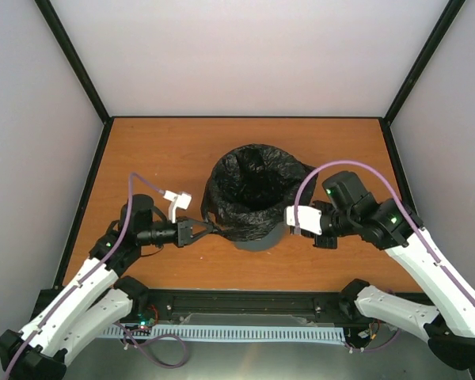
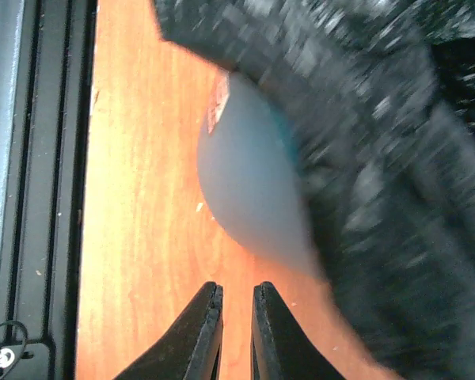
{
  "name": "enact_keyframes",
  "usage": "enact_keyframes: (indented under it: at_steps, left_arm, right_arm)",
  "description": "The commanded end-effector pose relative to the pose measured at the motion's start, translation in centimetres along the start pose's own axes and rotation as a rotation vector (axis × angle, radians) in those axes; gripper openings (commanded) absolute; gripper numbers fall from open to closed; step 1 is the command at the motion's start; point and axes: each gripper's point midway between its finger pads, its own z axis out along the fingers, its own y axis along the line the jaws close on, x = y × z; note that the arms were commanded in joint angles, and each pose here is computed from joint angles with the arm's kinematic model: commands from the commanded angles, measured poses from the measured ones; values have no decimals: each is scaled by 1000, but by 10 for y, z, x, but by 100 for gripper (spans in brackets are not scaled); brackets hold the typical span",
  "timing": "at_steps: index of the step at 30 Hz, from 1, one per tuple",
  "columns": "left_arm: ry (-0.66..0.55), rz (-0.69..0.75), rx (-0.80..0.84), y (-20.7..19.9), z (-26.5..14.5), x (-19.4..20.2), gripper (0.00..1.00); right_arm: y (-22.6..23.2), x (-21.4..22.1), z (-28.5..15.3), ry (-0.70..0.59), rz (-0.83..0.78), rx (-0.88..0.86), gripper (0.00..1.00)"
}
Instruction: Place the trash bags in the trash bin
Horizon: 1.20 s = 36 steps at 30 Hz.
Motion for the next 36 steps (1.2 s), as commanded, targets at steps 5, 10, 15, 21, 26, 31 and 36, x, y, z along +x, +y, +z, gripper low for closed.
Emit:
enact_keyframes:
  at_steps: [5,10,15,21,26,31,36]
  left_arm:
    - [-9,-20,-28,26,10,13,1]
    - [-46,0,-9,29,15,7,1]
    - [-81,78,51,1,8,-9,1]
    - [-92,160,161,-43,0,-23,1]
    - [-83,198,204,-66,-4,-30,1]
    - [-68,203,195,-69,-1,-34,1]
    - [-64,208,179,-65,0,-33,1]
  right_arm:
    - [6,10,17,-51,44,36,5]
    - [7,5,10,-122,52,92,3]
    - [0,-24,-27,-223,47,110,16]
    - [-10,-53,-45,-295,6,101,52]
    - [-18,-53,-40,-231,-29,75,64]
    - [-20,-46,-29,-162,-30,27,67]
    - [-12,-41,-19,-135,-6,-43,56]
